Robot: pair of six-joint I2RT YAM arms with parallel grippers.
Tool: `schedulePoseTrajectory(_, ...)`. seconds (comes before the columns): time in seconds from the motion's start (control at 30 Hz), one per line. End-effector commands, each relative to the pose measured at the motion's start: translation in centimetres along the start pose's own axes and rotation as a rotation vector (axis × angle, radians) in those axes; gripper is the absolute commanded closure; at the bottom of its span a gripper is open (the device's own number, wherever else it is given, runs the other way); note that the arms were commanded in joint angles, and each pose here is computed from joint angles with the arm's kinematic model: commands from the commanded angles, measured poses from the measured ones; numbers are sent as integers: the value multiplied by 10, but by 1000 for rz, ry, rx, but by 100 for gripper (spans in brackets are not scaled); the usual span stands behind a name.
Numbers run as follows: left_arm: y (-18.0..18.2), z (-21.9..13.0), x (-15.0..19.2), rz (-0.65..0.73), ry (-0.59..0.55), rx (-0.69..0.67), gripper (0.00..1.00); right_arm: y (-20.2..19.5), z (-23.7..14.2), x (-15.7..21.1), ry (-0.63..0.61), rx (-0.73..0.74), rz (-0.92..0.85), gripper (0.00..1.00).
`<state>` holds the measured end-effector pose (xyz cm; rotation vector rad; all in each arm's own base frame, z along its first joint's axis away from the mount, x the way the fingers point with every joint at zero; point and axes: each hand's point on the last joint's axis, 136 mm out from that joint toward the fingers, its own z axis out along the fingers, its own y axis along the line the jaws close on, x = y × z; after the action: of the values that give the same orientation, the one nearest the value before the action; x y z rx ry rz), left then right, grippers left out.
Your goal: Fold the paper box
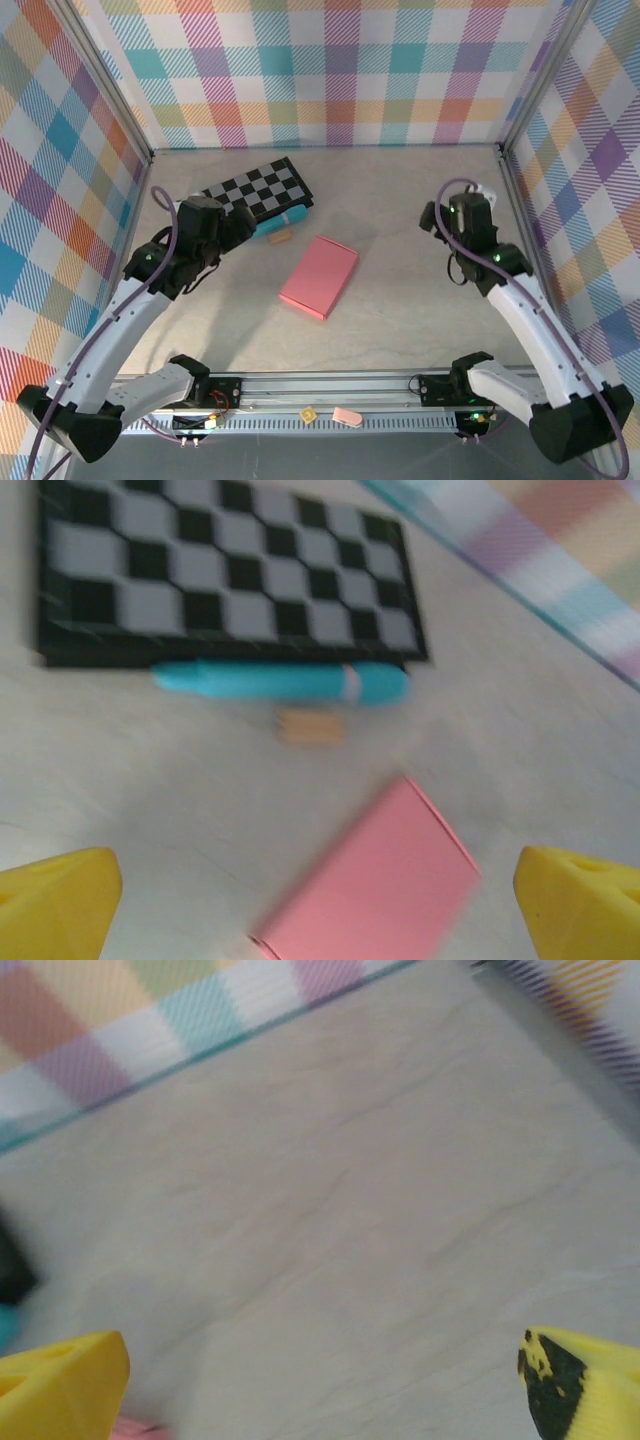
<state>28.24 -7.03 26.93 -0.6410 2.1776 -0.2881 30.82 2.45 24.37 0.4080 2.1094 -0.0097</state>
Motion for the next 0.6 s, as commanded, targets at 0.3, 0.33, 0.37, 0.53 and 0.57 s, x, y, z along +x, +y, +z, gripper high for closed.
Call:
schedulePoseTrajectory(0.3,103,40,-25,434,-318,-490,0,-34,70,56,-120,-7,-375,1)
schedulePoseTrajectory(0.33,108,50,-20,405,-292,-464,0,-36,75,59,-125,-7,-366,1)
schedulePoseTrajectory(0.37,112,57,-17,379,-275,-447,0,-37,79,60,-130,-7,-349,1)
schedulePoseTrajectory(0.53,116,97,-10,413,-183,-395,0,-37,106,70,-113,-38,-278,1)
schedulePoseTrajectory(0.57,117,103,-9,417,-174,-388,0,-36,110,70,-119,-46,-276,1)
